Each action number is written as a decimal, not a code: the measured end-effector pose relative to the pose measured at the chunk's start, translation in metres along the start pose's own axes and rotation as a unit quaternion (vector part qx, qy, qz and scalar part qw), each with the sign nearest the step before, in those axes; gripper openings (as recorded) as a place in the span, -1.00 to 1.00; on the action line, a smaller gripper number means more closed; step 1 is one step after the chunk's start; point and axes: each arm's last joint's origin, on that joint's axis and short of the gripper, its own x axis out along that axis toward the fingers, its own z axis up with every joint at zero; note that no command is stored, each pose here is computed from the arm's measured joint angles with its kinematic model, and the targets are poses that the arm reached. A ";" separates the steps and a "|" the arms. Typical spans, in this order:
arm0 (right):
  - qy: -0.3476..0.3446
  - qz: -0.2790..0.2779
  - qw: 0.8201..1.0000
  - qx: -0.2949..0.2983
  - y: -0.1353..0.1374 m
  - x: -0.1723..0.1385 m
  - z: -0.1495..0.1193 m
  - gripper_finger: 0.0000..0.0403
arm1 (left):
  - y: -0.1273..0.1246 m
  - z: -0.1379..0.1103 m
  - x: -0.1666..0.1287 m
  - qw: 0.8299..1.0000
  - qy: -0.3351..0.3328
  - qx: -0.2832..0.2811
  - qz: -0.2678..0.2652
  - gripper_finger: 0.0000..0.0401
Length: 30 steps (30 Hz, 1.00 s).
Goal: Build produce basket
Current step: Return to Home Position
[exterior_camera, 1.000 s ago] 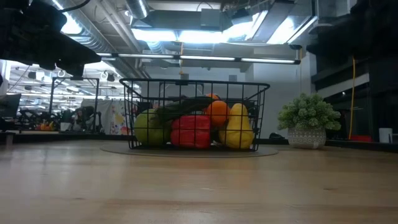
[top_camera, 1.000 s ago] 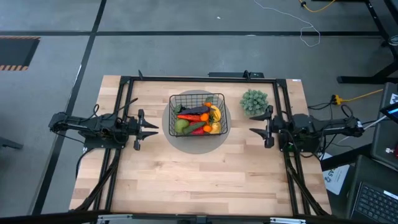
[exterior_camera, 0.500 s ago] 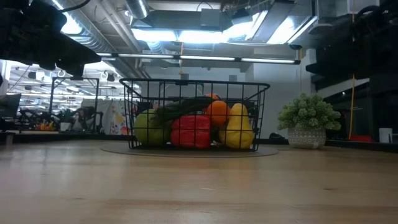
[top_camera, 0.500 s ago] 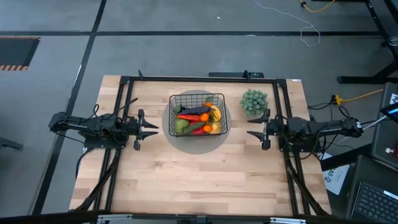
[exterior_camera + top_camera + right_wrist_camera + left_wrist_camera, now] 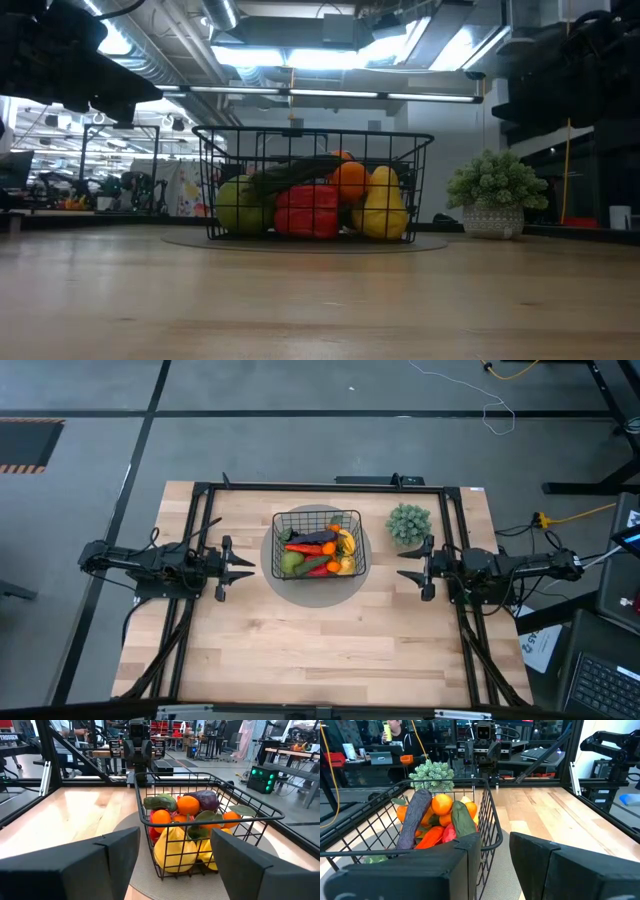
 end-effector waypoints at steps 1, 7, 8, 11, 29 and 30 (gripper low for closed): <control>0.000 0.000 1.000 0.000 0.000 0.000 0.000 0.19 | 0.000 0.000 0.000 1.000 0.000 0.000 0.000 -0.53; -0.002 0.003 1.000 -0.001 0.000 0.000 0.000 0.19 | 0.000 0.000 0.000 1.000 0.000 0.000 0.000 -0.53; -0.005 0.004 1.000 0.000 0.000 0.000 0.001 0.19 | 0.000 0.000 0.000 1.000 0.000 0.000 0.000 -0.53; -0.033 0.004 0.999 0.006 0.000 -0.002 0.006 0.19 | 0.000 0.000 0.000 1.000 0.000 0.000 0.000 -0.53; -0.070 0.004 0.997 0.014 -0.002 -0.008 0.012 0.19 | 0.000 0.000 0.000 1.000 0.001 0.000 0.000 -0.53; -0.079 0.004 0.997 0.016 -0.002 -0.008 0.013 0.19 | 0.000 0.000 0.000 1.000 0.001 0.000 0.000 -0.53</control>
